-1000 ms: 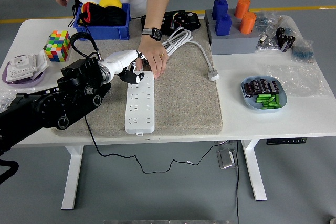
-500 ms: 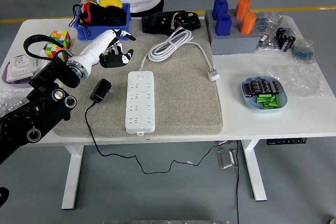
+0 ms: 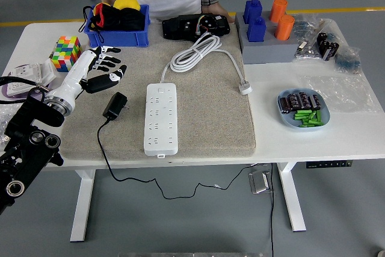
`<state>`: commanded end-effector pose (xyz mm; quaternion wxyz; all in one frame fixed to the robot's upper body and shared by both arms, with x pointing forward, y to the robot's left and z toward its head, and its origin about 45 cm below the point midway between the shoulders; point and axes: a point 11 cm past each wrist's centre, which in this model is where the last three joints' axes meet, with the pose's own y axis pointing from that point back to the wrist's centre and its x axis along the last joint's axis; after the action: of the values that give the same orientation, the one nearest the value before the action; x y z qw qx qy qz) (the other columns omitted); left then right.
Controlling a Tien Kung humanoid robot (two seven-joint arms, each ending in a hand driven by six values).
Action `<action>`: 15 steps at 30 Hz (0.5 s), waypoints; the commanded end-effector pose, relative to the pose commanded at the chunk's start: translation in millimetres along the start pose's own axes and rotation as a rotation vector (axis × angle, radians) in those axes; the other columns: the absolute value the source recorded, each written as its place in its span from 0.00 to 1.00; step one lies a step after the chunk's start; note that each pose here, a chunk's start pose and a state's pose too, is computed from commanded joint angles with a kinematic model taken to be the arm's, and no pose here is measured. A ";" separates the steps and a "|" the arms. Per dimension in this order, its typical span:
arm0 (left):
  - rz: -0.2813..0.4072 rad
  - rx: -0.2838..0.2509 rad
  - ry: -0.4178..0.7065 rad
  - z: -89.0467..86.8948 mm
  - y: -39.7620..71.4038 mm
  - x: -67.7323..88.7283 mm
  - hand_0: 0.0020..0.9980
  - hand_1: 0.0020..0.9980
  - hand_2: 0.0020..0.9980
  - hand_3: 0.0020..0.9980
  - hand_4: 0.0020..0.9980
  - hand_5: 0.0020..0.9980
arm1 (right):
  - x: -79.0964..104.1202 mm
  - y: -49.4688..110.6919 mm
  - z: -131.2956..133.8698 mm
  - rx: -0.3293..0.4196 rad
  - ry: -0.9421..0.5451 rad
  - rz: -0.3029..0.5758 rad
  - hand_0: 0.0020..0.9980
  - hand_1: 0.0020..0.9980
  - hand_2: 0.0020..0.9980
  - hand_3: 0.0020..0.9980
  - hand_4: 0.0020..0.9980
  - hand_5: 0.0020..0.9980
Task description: Pull the plug out,throw it away,press the button
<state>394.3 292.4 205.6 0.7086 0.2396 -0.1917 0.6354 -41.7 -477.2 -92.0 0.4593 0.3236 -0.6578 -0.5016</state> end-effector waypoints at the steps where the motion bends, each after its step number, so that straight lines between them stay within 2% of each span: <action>1: 0.009 0.003 0.008 -1.9 1.9 1.2 0.67 0.71 0.67 0.79 0.64 0.33 | 0.2 0.0 0.3 -0.001 0.001 0.000 0.75 0.69 0.67 0.67 0.77 0.67; 7: 0.047 0.028 0.039 -13.2 10.6 5.8 0.68 0.71 0.67 0.78 0.64 0.33 | 0.8 0.2 -1.6 0.002 0.006 0.002 0.75 0.69 0.67 0.67 0.77 0.67; 15: 0.063 0.028 0.046 -14.7 15.3 8.5 0.68 0.71 0.67 0.78 0.64 0.33 | 2.0 0.5 -5.0 0.007 0.011 0.004 0.75 0.69 0.67 0.67 0.77 0.67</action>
<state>379.7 309.0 200.1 0.6890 0.2288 -0.1740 0.6653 -37.7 -480.6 -90.6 0.4628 0.3267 -0.6577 -0.4965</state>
